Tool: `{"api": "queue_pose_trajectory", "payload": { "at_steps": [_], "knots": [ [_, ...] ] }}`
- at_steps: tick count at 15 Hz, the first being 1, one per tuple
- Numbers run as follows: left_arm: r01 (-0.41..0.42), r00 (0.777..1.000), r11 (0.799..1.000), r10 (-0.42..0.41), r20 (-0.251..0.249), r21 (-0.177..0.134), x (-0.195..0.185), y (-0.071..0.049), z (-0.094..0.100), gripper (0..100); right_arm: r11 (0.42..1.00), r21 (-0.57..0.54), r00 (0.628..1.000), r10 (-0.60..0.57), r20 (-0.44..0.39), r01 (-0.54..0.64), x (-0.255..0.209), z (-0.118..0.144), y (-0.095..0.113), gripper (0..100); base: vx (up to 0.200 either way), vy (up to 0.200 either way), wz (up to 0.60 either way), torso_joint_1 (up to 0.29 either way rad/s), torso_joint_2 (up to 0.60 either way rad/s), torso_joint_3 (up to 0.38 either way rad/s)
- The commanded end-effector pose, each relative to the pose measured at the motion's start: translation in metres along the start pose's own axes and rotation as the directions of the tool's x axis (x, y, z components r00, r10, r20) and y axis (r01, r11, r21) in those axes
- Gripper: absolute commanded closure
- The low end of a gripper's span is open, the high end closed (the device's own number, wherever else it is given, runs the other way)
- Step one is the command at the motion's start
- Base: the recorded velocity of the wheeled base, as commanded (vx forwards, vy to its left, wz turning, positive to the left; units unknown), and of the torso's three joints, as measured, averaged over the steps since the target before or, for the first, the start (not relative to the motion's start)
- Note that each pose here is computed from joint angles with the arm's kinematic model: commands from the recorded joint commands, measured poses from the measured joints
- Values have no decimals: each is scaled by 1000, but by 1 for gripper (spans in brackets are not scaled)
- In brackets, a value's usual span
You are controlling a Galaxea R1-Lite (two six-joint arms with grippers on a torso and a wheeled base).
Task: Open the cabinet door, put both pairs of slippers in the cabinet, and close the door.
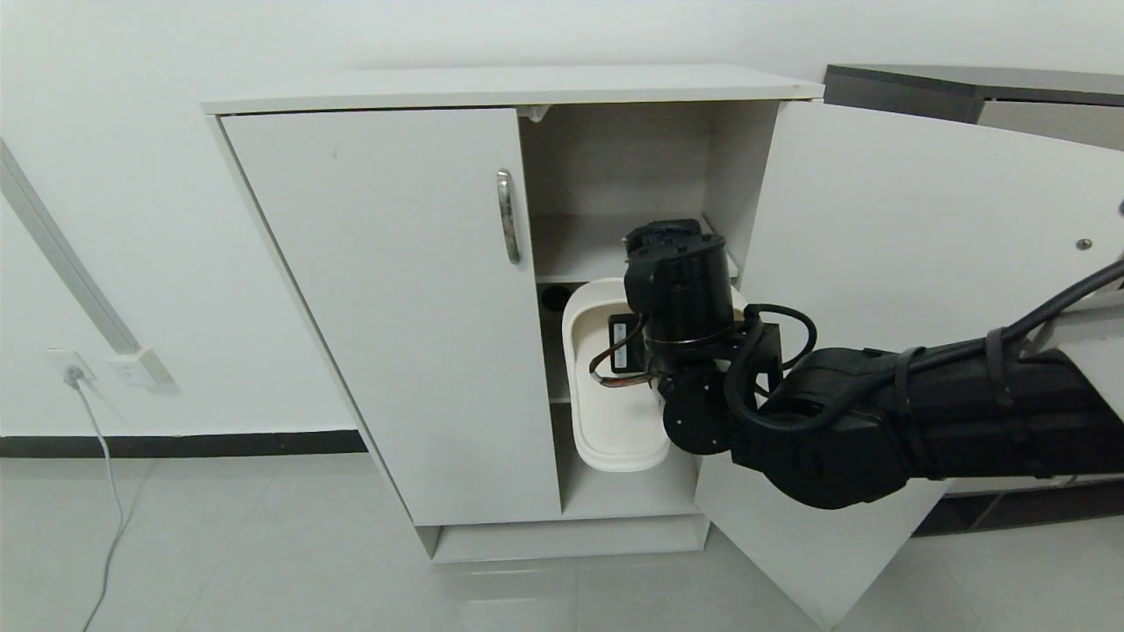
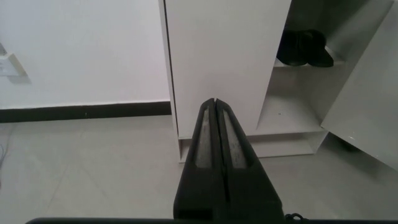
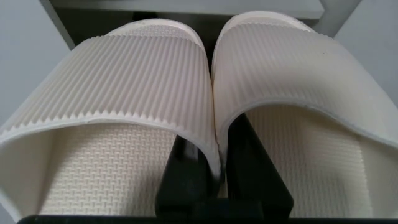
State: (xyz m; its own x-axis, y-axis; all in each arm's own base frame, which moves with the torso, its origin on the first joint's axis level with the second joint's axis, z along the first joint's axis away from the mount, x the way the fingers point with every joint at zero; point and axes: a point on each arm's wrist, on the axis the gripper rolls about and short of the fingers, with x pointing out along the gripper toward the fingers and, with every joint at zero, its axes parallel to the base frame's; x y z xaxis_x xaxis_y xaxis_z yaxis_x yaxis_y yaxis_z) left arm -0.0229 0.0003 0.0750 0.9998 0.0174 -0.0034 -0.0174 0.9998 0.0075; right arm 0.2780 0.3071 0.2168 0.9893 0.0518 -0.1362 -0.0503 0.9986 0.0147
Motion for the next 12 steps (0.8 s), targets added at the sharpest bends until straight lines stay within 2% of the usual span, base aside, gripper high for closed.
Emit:
{"api": "queue_pose_trajectory", "payload": {
  "at_steps": [1, 3, 12],
  "knots": [
    [1, 1000, 1000, -1, -1, -1, 0, 0, 0, 100, 1000, 8, 1000, 2, 10, -2, 0, 5, -1, 100, 0, 0, 0, 0, 0, 0],
    [2, 1000, 1000, -2, -1, -3, 0, 0, 0, 100, 1000, 10, 1000, 4, 14, -4, 0, 6, -1, 100, 0, 0, 0, 0, 0, 0],
    [5, 1000, 1000, -5, -1, -1, 0, 0, 0, 100, 1000, 4, 1000, 5, 20, -5, -1, 10, -3, 100, 200, 0, 0, 2, 4, 3]
  ]
}}
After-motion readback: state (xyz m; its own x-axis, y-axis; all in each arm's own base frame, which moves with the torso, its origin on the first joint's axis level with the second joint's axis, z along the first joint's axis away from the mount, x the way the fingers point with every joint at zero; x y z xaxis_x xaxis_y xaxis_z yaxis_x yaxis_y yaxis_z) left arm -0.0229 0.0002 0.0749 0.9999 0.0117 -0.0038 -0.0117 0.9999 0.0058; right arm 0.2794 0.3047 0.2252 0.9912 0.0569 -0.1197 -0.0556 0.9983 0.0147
